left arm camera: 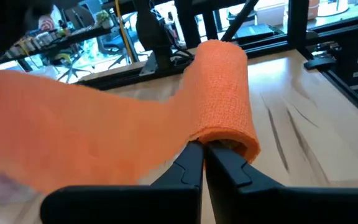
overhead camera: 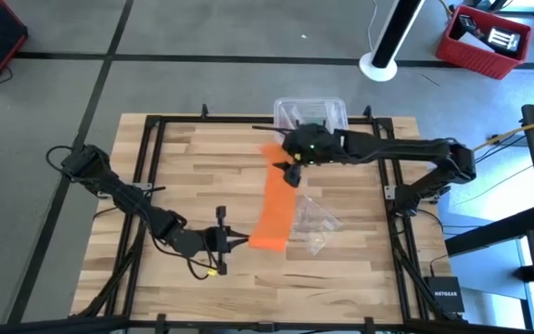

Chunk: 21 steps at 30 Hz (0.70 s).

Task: Roll bandage
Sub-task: Roll the orange bandage

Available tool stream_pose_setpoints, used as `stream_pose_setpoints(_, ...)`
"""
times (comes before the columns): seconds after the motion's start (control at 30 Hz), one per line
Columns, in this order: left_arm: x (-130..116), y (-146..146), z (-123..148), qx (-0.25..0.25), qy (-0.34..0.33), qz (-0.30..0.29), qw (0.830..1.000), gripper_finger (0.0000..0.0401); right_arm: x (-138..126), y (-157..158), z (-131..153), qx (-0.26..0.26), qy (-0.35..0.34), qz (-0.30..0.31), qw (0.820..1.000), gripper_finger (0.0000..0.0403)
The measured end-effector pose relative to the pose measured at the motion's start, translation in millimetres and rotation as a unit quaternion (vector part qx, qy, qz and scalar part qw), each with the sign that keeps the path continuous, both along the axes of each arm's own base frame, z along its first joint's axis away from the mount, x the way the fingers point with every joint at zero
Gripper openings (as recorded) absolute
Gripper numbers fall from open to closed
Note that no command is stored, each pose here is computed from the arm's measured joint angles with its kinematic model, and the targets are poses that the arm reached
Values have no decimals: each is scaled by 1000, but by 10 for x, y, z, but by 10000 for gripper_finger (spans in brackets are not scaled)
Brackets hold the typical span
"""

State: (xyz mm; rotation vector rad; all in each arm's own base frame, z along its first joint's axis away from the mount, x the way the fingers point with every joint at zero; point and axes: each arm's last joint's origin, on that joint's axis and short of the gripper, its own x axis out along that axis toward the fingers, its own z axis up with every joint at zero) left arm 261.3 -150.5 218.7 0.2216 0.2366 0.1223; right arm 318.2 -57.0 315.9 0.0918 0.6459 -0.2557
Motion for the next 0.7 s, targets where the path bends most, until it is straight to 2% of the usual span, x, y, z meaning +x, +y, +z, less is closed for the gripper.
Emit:
stream_pose_setpoints(0.2,62,117,-9,-14,2,25,1000,0,-263,58,282,21,87,17,996,306)
stream_pose_setpoints(0.33,119,194,-5,-41,3,3,999,0,-206,47,379,12,31,21,999,315)
stream_pose_setpoints(0.43,144,214,1,-67,5,-26,997,0,-154,50,351,23,27,36,999,317)
stream_pose_setpoints(0.53,142,209,-14,-89,13,-38,995,0,-195,81,261,79,70,49,993,317)
stream_pose_setpoints(0.63,129,208,-48,-100,30,-34,994,0,-353,133,188,144,160,56,975,317)
stream_pose_setpoints(0.7,133,216,-50,-102,30,-31,994,0,-445,154,170,155,208,54,964,317)
